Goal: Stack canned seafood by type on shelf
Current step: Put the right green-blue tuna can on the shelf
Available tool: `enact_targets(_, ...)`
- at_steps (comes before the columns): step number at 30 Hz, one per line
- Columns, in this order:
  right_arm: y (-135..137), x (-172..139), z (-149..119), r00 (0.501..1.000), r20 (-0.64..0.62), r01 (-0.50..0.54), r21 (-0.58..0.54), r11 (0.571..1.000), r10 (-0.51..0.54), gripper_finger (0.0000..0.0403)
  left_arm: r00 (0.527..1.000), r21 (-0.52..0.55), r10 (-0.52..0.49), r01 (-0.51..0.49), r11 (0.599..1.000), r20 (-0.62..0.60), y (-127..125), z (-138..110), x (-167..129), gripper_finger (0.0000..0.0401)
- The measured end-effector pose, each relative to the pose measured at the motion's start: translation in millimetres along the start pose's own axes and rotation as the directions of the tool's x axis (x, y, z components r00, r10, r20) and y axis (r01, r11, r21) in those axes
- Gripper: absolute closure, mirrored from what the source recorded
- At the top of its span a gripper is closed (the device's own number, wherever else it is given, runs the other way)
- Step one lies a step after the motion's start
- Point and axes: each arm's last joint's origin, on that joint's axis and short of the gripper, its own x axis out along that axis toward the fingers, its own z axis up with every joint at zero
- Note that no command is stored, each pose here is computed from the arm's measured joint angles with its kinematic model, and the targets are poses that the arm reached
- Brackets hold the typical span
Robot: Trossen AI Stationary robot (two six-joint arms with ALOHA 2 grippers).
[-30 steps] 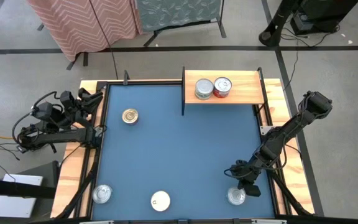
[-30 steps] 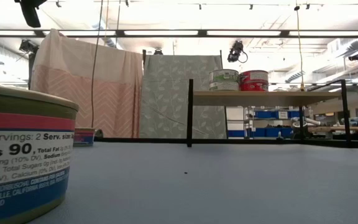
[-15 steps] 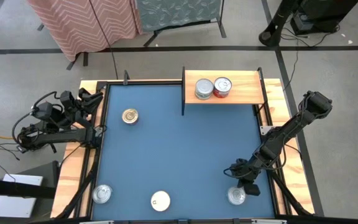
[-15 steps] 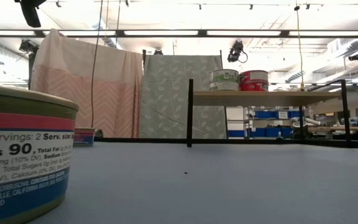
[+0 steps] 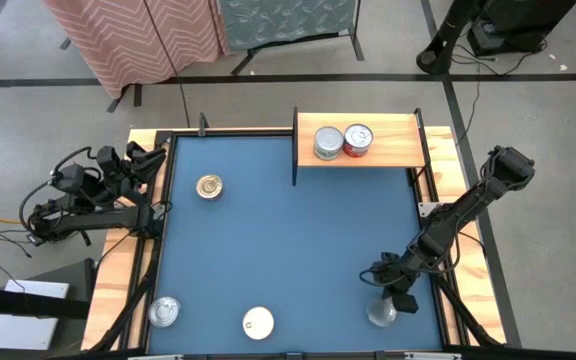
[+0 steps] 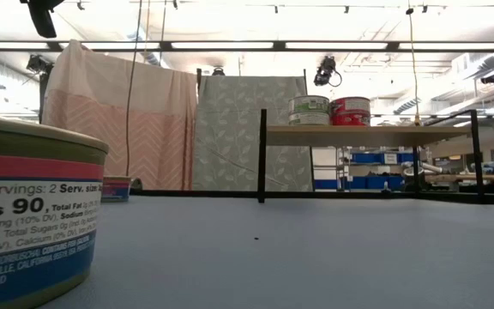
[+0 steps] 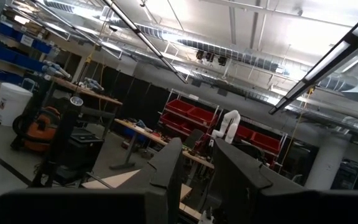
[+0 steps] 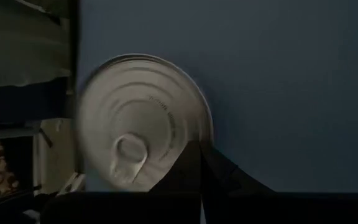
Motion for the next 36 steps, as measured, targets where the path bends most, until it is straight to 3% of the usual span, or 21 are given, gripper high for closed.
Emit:
enact_targets(19, -11, 4, -8, 0.998, -0.029, 0.062, -0.002, 0.998, -0.062, 0.04, 1.0, -0.001, -0.002, 0.002, 1.0, -0.001, 0, 0, 0, 0.0306)
enact_targets(30, -13, 6, -9, 0.999, -0.024, 0.042, 0.006, 0.999, -0.042, 0.04, 1.0, -0.008, -0.019, 0.019, 1.0, -0.005, -1, 0, 0, 0.0306)
enact_targets(36, -22, 3, -16, 0.984, -0.15, 0.097, 0.019, 0.995, -0.093, 0.04, 1.0, -0.004, -0.02, 0.019, 1.0, -0.005, -1, 0, 0, 0.0306)
